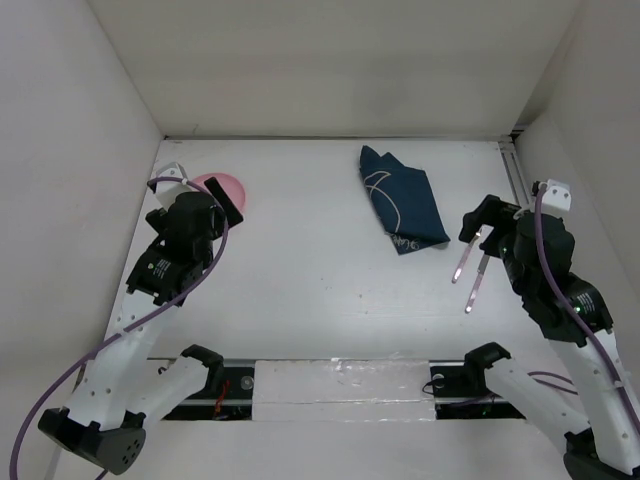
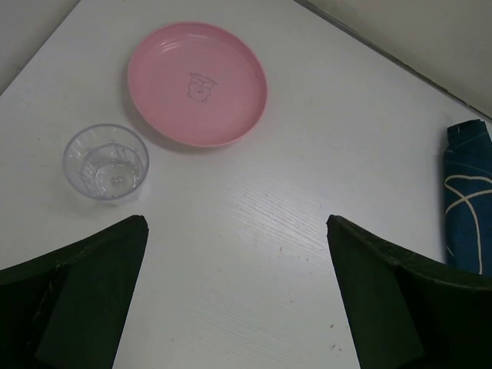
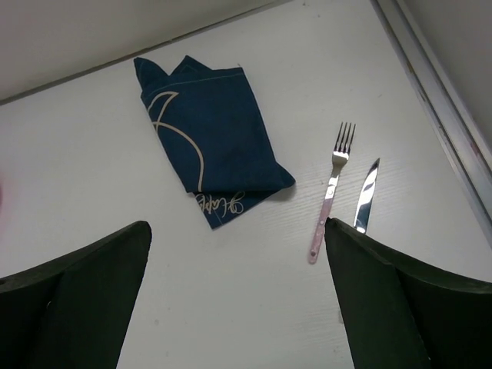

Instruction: Set the dinner table for one person

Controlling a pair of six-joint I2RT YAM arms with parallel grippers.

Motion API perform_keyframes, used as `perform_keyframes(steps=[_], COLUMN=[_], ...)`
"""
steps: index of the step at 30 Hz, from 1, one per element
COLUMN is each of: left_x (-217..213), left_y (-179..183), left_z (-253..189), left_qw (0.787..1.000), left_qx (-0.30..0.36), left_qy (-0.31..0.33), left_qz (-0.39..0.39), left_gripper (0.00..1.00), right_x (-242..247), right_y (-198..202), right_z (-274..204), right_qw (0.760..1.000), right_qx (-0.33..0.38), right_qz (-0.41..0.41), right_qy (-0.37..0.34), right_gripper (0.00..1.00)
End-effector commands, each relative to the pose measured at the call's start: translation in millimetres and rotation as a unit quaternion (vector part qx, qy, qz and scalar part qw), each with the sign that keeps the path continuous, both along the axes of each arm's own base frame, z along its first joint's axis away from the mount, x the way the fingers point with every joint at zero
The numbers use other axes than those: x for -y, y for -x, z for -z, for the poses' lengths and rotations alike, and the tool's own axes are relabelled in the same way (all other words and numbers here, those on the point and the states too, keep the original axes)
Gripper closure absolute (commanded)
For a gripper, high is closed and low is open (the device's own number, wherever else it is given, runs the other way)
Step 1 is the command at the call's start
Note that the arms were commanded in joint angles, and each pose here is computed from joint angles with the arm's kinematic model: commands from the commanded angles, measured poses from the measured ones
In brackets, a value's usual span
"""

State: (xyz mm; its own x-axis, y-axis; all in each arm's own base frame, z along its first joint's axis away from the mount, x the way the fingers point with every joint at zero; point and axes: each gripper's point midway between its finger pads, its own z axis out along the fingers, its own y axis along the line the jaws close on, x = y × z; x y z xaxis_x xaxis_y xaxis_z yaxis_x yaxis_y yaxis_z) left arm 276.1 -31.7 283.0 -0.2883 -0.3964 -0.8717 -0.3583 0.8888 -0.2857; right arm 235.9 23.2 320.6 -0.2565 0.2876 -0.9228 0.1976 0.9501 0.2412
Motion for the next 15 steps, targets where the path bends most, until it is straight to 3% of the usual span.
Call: perform_keyframes(steps=[1,5,8,10,15], left_x=[4,7,15,20,25], left_y=[-3,-3,-7,-9,-12], left_z=[-5,-4,-1,3,7], left_qw=[1.000,1.000,0.999,0.998,0.997], left_qx=[0.012,0.009,0.002,-0.006,-0.014], left_qy=[0.003,0.002,0.005,0.004,0.000], left_qz=[0.013,0.024,0.042,0.055,0.069], left_gripper=[0.00,0.00,0.00,0.00,0.00], right_x=[-3,-19,-34,-39,-64], right_y=[-1,-23,-49,-86,-173], right_z=[-21,-19,-2,12,47], right_qw=[0.999,0.998,0.998,0.999,0.988], right_qx=[0.033,0.052,0.029,0.000,-0.058], right_qz=[-0.003,-0.023,-0.044,-0.041,-0.145], right_qy=[-0.019,-0.033,-0.024,-0.016,-0.008], right_gripper=[0.00,0.00,0.00,0.00,0.00])
